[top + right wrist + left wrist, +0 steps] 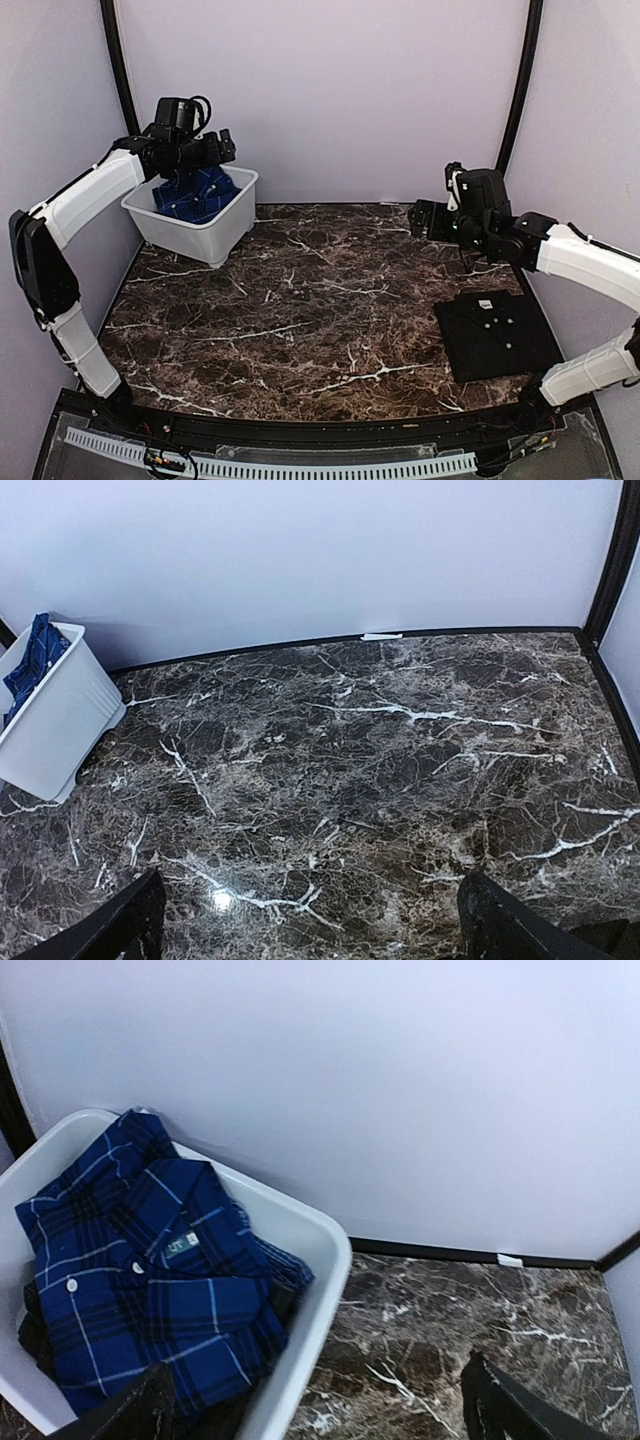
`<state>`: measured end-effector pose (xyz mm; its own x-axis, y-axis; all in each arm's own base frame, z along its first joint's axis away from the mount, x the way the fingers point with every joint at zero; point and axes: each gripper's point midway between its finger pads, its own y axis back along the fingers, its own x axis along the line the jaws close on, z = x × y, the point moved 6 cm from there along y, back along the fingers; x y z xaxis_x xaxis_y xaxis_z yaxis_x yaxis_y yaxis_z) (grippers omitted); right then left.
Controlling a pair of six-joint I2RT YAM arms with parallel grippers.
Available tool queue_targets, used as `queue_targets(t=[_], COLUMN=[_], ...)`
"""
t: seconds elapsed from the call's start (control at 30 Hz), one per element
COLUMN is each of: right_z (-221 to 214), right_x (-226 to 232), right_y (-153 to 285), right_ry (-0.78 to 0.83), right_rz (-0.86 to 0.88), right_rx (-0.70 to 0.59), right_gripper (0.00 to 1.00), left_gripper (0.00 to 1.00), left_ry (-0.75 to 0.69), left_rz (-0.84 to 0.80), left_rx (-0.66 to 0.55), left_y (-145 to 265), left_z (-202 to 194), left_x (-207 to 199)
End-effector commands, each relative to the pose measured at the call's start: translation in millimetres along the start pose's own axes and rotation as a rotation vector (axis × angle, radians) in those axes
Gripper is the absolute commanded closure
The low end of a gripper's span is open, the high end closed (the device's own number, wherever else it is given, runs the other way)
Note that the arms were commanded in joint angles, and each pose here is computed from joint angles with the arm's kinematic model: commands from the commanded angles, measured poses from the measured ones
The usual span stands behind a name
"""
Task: Fold and stack the long sleeve shirts
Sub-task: Pick up the crumpled shirt from the bin.
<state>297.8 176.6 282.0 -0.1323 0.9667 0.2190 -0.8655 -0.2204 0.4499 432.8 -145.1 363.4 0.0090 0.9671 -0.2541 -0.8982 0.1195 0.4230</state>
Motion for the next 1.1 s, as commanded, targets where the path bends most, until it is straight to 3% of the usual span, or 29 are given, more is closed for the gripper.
queue_targets(t=[0.0, 0.1, 0.27, 0.47, 0.6, 0.63, 0.67, 0.73, 0.8, 0.87, 1.07], right_z=[15, 13, 9, 5, 2, 1, 0, -2, -2, -2, 1], right_x=[14, 18, 25, 33, 34, 33, 33, 33, 34, 35, 38], right_y=[7, 6, 2, -4, -5, -5, -5, -5, -6, -8, -11], right_ry=[-0.008, -0.006, -0.010, -0.014, -0.014, -0.015, -0.015, -0.016, -0.021, -0.025, -0.029], right_rz=[0.077, 0.106, 0.148, 0.192, 0.195, 0.193, 0.194, 0.195, 0.198, 0.202, 0.208], right_rx=[-0.029, -0.013, 0.017, 0.053, 0.074, 0.078, 0.081, 0.087, 0.091, 0.094, 0.085], right_gripper=[0.01, 0.01, 0.01, 0.01, 0.01, 0.01, 0.01, 0.01, 0.01, 0.01, 0.01], left_gripper=[0.02, 0.02, 0.02, 0.04, 0.22, 0.37, 0.46, 0.76, 0.93, 1.00, 1.00], left_ry=[0.060, 0.095, 0.153, 0.172, 0.191, 0.192, 0.194, 0.193, 0.186, 0.177, 0.116], left_rz=[0.150, 0.210, 0.308, 0.349, 0.326, 0.320, 0.310, 0.289, 0.269, 0.248, 0.132], left_rx=[0.127, 0.155, 0.252, 0.334, 0.342, 0.336, 0.327, 0.291, 0.245, 0.192, 0.006], left_y=[-50, -79, -137, -196, -214, -214, -214, -208, -198, -185, -123], left_z=[-1, 2, -27, -64, -74, -73, -69, -52, -31, -8, 65], left_x=[59, 90, 150, 179, 181, 180, 178, 172, 165, 158, 116])
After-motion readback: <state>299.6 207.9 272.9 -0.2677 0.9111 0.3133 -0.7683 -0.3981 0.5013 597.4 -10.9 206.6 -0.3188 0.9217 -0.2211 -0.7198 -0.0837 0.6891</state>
